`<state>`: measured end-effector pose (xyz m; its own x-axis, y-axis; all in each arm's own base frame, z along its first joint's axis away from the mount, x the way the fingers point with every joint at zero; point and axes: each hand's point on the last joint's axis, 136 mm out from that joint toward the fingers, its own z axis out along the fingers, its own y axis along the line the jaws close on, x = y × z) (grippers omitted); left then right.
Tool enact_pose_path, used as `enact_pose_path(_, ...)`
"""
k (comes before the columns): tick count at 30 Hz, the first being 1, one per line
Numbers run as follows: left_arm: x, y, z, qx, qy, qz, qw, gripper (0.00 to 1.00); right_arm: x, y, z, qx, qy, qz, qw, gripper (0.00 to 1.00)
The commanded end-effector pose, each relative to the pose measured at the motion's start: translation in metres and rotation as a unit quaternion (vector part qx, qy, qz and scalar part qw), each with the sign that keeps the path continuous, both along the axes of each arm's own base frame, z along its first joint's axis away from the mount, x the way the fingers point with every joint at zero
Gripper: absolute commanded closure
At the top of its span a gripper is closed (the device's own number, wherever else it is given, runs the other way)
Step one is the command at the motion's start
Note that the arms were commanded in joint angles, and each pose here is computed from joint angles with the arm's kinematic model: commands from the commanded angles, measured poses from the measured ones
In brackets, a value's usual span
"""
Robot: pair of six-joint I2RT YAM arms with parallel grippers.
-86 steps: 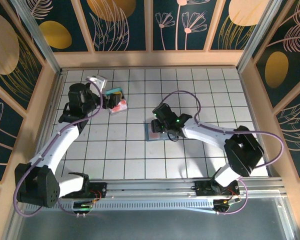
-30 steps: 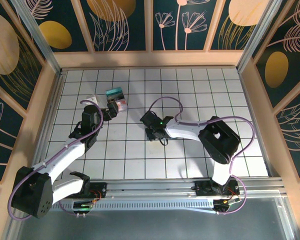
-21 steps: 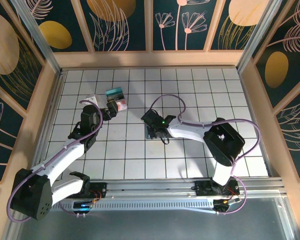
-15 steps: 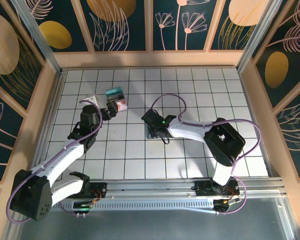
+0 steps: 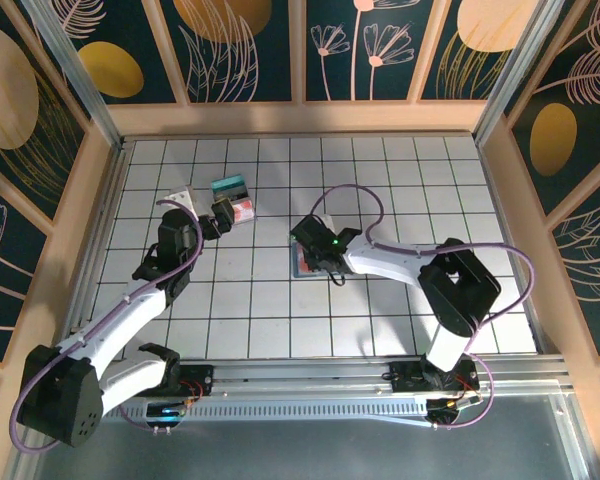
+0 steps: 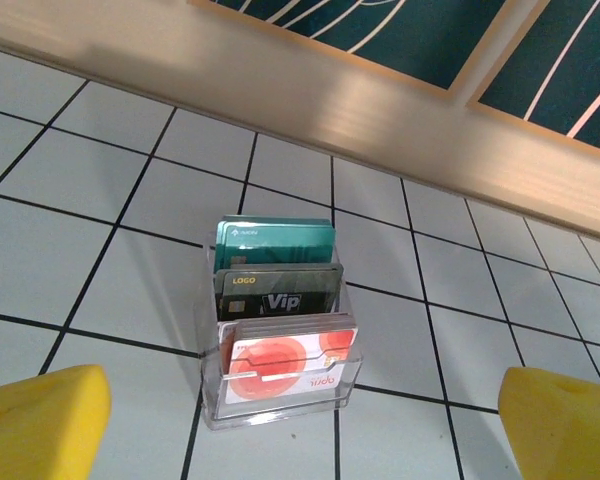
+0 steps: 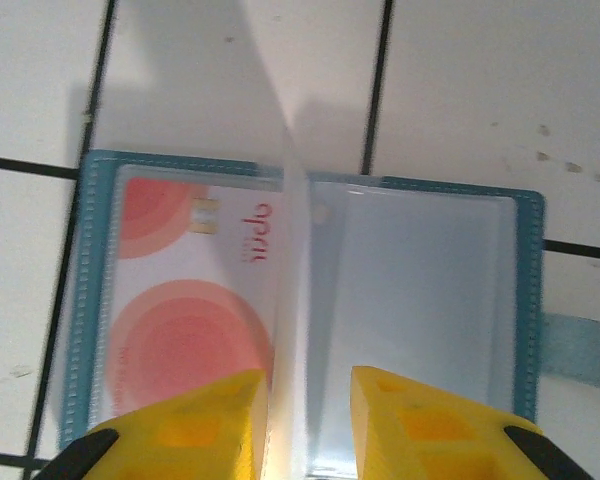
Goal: Take the credit cards out of the card holder
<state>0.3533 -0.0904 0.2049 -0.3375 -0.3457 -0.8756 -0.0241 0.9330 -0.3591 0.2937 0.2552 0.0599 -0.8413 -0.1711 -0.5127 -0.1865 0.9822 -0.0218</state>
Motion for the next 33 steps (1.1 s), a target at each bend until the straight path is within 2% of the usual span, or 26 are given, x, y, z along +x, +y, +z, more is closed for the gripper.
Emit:
enact_pose_path(1, 0.0, -0.003, 0.016, 0.012, -0.017, -0.005, 1.0, 0.01, 0.002, -0.024, 0.005, -0.008, -0.01, -0.036, 0.999, 0.71)
enact_pose_path(10, -0.004, -0.037, 0.014, 0.068, -0.017, -0.036, 0.997, 0.01, 0.002, -0.05, -0.007, 0.013, 0.004, -0.067, 0.998, 0.74)
enact_pose_path(22, -0.013, -0.106, -0.025, 0.154, 0.008, -0.103, 0.983, 0.01, -0.001, -0.071, -0.024, 0.015, 0.022, -0.089, 0.996, 0.78)
enact_pose_path(27, -0.019, -0.132, -0.053, 0.185, 0.03, -0.138, 0.973, 0.01, 0.007, -0.076, -0.007, 0.029, 0.002, -0.1, 0.995, 0.79)
enact_pose_path(33, -0.027, -0.154, -0.081, 0.194, 0.053, -0.171, 0.965, 0.01, 0.014, -0.082, 0.024, 0.056, -0.027, -0.117, 0.991, 0.79)
